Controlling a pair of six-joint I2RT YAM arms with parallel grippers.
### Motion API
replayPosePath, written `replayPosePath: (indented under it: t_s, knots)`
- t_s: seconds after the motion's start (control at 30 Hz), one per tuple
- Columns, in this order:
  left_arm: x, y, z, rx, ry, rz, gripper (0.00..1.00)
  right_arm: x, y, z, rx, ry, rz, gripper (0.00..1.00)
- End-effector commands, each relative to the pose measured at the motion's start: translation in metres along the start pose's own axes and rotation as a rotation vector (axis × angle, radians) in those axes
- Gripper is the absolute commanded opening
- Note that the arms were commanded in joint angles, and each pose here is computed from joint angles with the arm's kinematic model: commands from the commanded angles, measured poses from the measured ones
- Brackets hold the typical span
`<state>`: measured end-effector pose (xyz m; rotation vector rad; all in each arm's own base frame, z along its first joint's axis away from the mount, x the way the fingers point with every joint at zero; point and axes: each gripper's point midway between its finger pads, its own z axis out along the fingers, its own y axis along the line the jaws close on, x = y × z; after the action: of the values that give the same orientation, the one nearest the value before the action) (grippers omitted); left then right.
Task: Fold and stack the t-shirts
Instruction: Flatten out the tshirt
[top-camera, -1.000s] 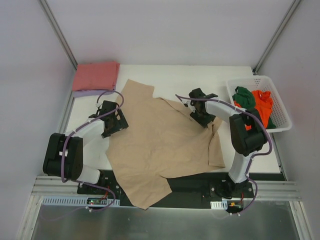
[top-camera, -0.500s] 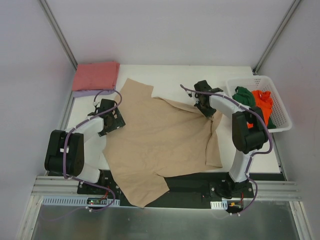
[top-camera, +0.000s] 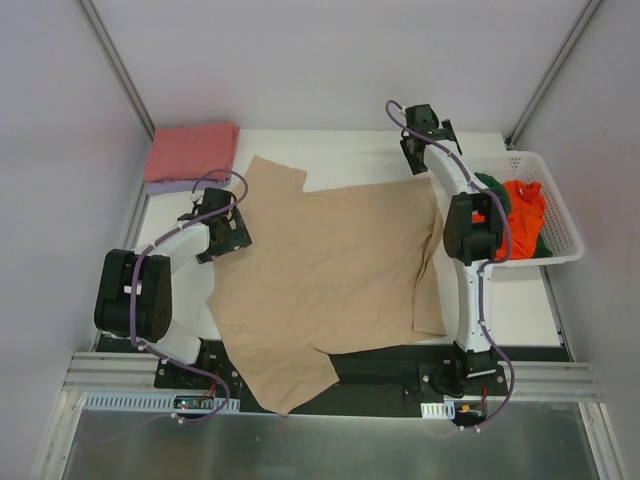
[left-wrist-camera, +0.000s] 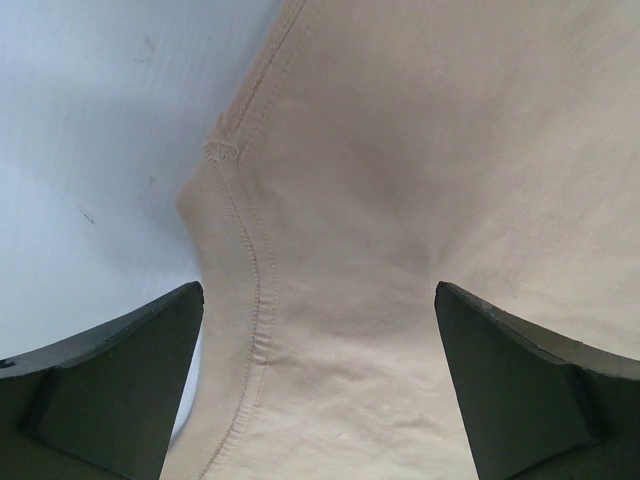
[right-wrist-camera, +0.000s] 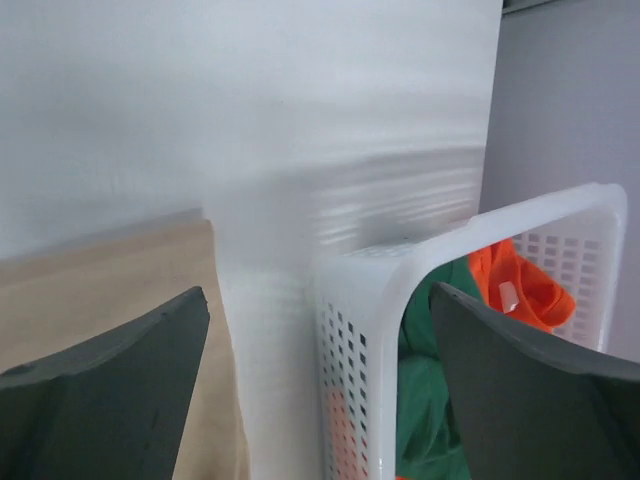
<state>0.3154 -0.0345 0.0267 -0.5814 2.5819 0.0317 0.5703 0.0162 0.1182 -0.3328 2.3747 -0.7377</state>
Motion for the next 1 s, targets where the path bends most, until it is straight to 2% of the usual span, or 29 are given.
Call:
replayPosePath:
  t_s: [0.0,0.1,0.2,0.33,0.5,0.6,0.67,0.77,0.97]
  knots:
    - [-0.018,-0.001,-0.008,-0.001,-0.028,0.027,0.99,-0.028,-0.031,-0.059,0.116,-0.058,0.020,0.99]
    - [-0.024,-0.004,-0.008,-0.002,-0.033,0.032,0.99,-0.014,-0.022,-0.101,0.085,-0.082,0.055,0.96]
    - [-0.024,-0.005,-0.004,-0.005,-0.021,0.031,0.99,0.020,-0.005,-0.138,-0.020,-0.062,0.167,0.96]
    - [-0.020,-0.010,-0.001,0.011,0.010,0.032,0.99,0.091,0.049,-0.187,-0.357,0.041,0.316,0.96]
    - [-0.014,-0.018,0.002,0.049,0.061,0.037,0.99,0.176,0.100,-0.244,-0.520,0.084,0.202,0.96]
    - [-0.014,-0.033,0.004,0.138,0.115,0.020,0.99,0.218,0.139,-0.273,-0.708,0.139,0.222,0.96]
    - [-0.018,-0.031,0.010,0.137,0.148,-0.004,0.99,0.236,0.163,-0.286,-0.833,0.157,0.214,0.96]
    - [-0.030,-0.028,0.018,0.123,0.172,-0.051,0.99,0.250,0.182,-0.290,-0.923,0.174,0.218,0.96]
    - [-0.047,-0.029,0.040,0.083,0.182,-0.042,0.99,0.257,0.198,-0.276,-0.921,0.217,0.209,0.96]
